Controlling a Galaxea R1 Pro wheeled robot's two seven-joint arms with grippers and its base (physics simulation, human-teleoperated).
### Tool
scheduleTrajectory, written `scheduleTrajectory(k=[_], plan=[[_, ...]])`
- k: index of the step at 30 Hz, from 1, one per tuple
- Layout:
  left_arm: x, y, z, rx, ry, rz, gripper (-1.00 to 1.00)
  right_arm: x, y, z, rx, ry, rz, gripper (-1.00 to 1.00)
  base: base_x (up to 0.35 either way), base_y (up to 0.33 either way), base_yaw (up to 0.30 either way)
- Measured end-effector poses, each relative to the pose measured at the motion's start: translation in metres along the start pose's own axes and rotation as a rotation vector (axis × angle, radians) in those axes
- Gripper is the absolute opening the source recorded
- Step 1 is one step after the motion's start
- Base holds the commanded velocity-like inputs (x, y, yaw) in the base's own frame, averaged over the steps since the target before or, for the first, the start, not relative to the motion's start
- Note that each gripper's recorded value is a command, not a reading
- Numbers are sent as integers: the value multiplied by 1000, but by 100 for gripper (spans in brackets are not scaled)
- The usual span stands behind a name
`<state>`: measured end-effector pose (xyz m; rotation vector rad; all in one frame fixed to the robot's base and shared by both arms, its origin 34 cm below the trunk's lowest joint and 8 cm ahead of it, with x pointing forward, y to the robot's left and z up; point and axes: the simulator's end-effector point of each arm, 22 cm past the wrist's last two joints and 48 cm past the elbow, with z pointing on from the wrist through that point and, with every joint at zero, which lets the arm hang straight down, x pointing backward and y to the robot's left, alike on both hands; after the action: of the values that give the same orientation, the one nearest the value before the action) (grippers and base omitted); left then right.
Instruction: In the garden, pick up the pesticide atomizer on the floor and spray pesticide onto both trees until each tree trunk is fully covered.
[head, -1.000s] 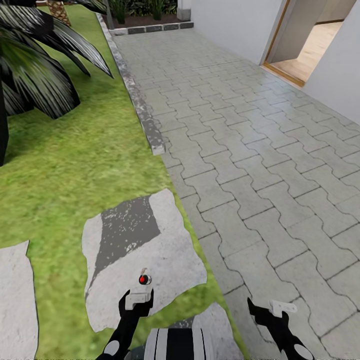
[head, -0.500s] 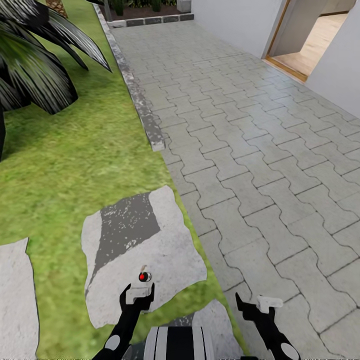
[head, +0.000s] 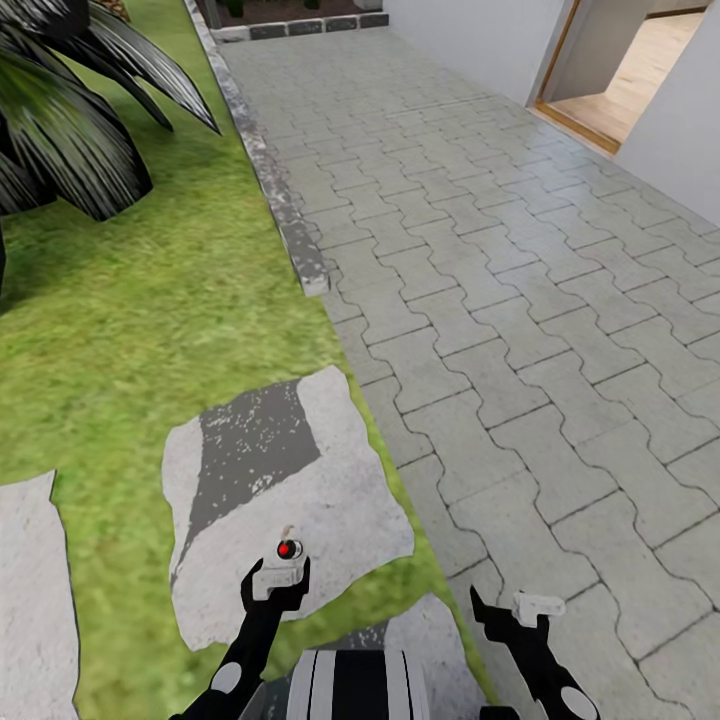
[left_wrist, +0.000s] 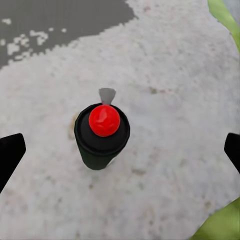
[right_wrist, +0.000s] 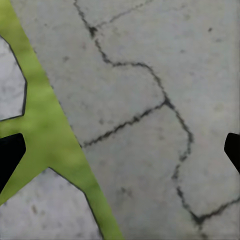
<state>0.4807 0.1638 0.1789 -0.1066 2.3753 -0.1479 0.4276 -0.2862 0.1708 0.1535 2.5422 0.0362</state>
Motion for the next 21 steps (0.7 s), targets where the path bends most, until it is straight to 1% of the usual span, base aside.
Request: scheduleTrajectory(k=[14,21], plan=[[2,0,0,0,6,1,100,3,-1,-1,4,5,8,100,0,0,0],[16,3,8,-1,7,0,100,16,-3,10,6,5,9,100,0,0,0]])
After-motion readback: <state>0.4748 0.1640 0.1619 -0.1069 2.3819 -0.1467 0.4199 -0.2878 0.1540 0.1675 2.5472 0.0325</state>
